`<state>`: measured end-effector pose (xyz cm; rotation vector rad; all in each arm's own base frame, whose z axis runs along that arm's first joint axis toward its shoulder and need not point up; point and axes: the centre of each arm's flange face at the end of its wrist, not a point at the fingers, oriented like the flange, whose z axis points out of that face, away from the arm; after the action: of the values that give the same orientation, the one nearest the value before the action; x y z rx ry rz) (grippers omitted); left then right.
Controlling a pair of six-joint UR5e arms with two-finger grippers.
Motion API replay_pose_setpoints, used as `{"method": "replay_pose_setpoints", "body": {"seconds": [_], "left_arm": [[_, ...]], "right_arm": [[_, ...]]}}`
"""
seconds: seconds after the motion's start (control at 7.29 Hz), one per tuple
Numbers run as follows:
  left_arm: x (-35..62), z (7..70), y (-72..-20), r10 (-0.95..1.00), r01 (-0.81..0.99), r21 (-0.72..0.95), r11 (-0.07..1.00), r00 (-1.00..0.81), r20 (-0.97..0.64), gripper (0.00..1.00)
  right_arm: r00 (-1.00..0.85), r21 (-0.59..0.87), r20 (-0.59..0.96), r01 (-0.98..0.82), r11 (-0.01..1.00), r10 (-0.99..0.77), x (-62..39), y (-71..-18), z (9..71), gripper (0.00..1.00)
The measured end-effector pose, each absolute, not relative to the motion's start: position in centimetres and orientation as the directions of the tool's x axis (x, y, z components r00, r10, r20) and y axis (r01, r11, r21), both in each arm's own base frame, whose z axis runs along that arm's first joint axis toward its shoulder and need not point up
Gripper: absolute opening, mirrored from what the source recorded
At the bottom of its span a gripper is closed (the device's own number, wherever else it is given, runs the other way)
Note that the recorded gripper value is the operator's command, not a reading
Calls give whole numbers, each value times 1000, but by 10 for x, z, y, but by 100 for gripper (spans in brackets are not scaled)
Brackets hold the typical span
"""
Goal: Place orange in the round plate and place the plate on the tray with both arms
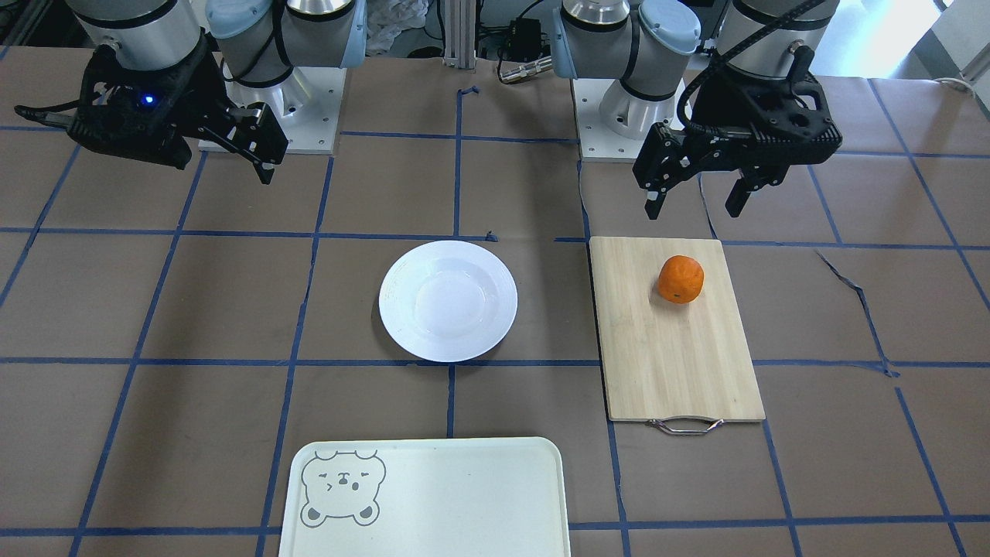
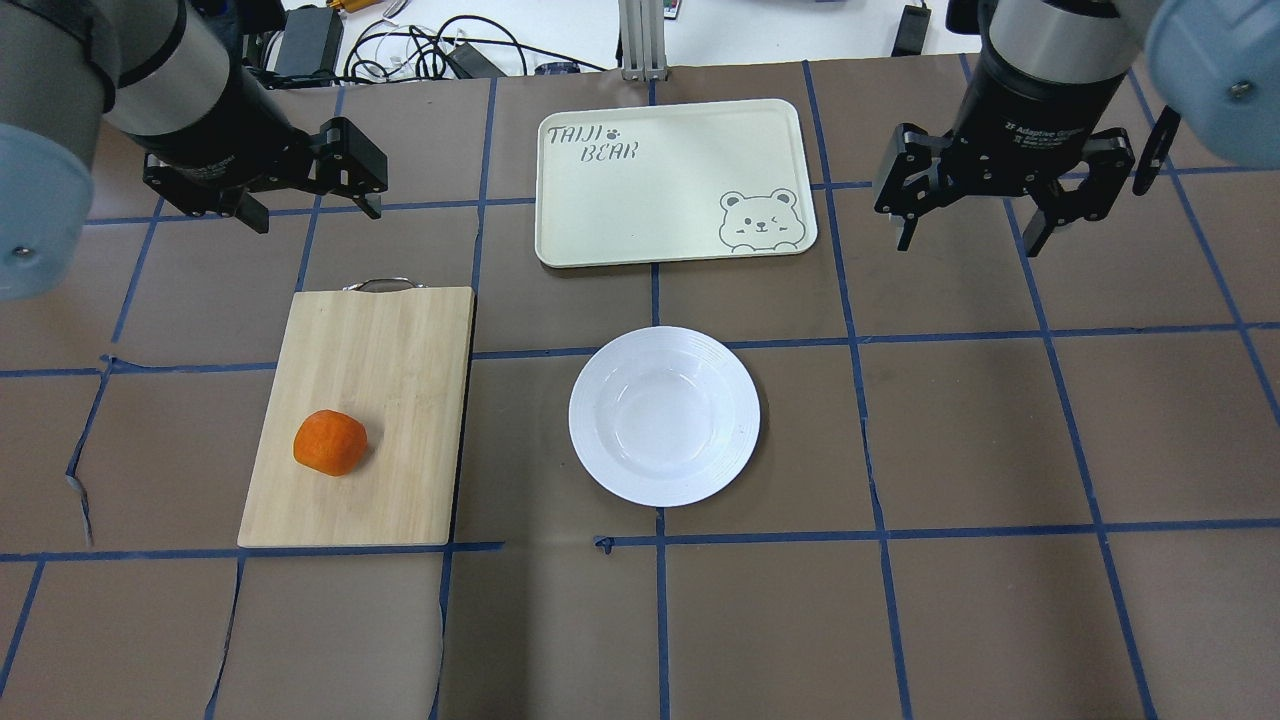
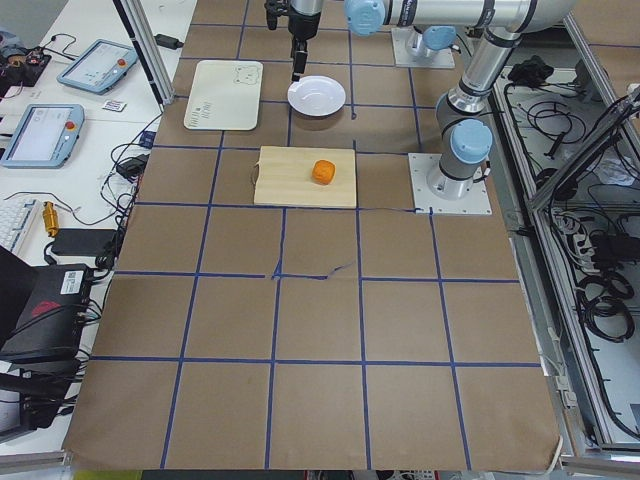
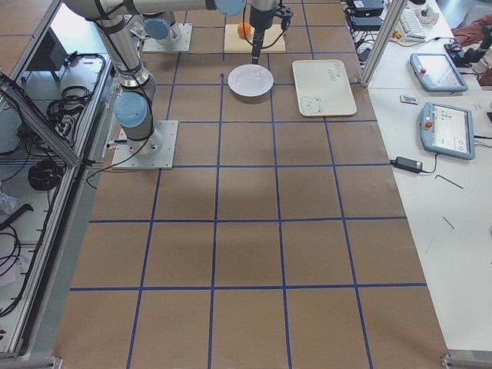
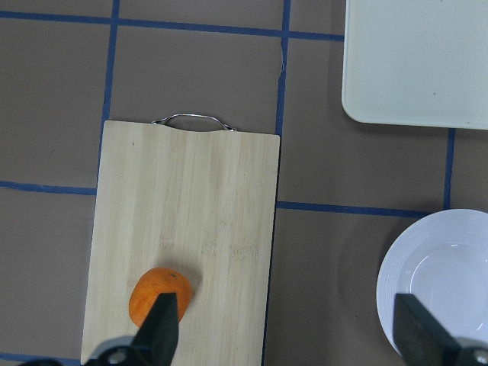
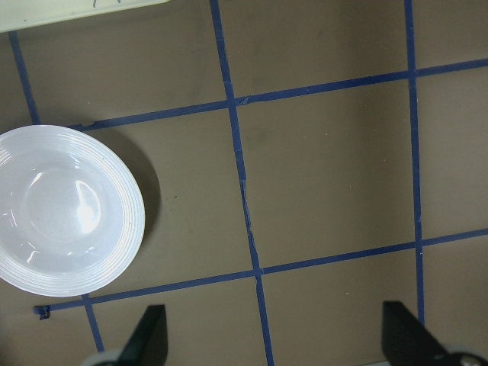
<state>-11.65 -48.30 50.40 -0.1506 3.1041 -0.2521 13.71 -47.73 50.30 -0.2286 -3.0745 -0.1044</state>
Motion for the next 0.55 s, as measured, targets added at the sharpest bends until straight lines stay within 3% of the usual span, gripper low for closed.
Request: {"method": "replay_pose_setpoints", "body": {"seconds": [0.55], "left_arm": [[-117,504,-483,-98,-94,-161,982,-995,-15,100]], "right_arm": [[-988,71,58,150,986,146,137,-479,500,100]]}}
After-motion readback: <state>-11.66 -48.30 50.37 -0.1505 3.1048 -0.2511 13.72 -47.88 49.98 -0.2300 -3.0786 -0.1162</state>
